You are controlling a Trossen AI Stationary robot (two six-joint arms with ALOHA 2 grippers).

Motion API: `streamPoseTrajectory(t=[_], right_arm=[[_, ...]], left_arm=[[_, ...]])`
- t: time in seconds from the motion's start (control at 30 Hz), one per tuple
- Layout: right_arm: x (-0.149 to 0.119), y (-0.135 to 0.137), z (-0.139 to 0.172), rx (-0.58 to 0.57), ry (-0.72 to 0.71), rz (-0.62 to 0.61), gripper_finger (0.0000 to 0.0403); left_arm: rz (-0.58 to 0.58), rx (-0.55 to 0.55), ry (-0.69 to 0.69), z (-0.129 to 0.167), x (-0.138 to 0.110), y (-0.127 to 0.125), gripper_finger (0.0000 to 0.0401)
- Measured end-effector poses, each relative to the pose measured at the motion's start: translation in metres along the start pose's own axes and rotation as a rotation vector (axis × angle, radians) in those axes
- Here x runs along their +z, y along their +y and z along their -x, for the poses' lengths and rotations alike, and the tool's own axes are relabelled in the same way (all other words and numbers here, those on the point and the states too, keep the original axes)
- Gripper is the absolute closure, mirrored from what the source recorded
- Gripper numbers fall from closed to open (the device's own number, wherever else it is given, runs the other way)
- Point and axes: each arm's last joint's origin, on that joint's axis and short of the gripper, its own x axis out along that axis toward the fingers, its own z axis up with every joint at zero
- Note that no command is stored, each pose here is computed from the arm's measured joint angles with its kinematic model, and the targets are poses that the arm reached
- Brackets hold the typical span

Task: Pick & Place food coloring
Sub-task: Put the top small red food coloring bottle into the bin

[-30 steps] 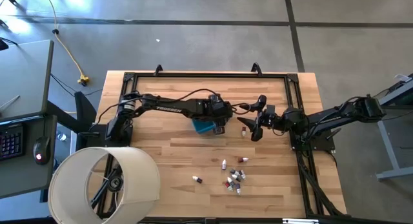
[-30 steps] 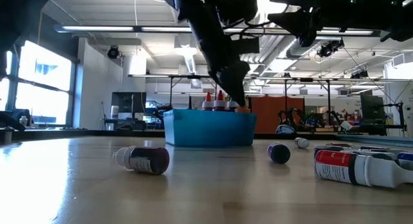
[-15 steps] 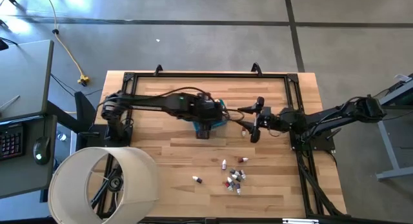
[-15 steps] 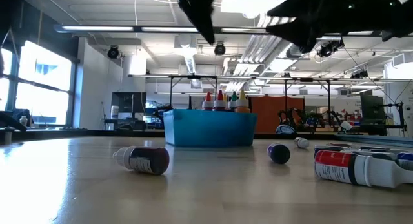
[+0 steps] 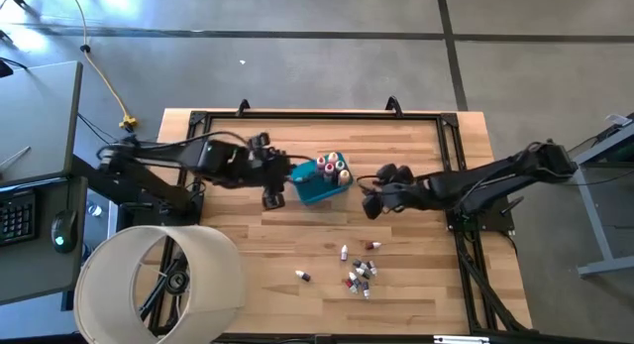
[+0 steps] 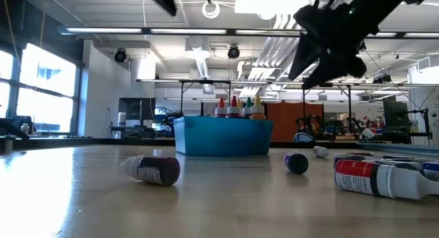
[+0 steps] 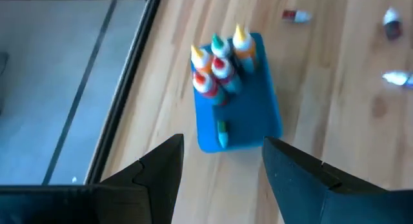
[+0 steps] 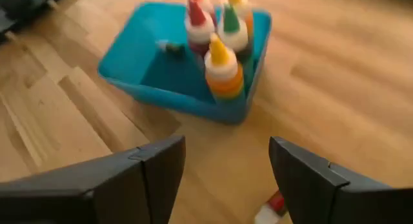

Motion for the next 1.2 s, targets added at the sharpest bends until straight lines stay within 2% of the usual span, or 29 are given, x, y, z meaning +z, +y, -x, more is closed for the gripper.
streamPoseTrajectory(t=[0.07,0.2,0.37,0.57,0.73,1.03,1.2], right_arm=[[-0.004,0.001,-0.011,-0.018,0.04,-0.061,0.0186],[-0.015,-0.003,-0.035,-0.05,0.205,-0.094,0.0187],[-0.026,-0.008,-0.053,-0.092,0.33,-0.113,0.0187],[-0.025,-0.017,-0.055,-0.172,0.341,-0.183,0.0187],[-0.03,-0.029,-0.054,-0.272,0.376,-0.181,0.0187],[-0.032,-0.04,-0.067,-0.215,0.328,-0.261,0.0187],[-0.043,-0.049,-0.071,-0.251,0.351,-0.271,0.0189]], left_arm=[[0.001,0.002,-0.002,-0.01,-0.02,-0.002,0.0197],[0.038,-0.071,-0.057,-0.027,-0.051,-0.008,0.0197],[0.059,-0.101,-0.113,-0.037,-0.072,-0.011,0.0197],[0.061,-0.092,-0.116,-0.038,-0.076,-0.011,0.0197],[0.068,-0.091,-0.128,-0.038,-0.074,-0.011,0.0197],[0.08,-0.098,-0.132,-0.038,-0.074,-0.011,0.0197],[0.08,-0.11,-0.13,-0.038,-0.074,-0.011,0.0197]])
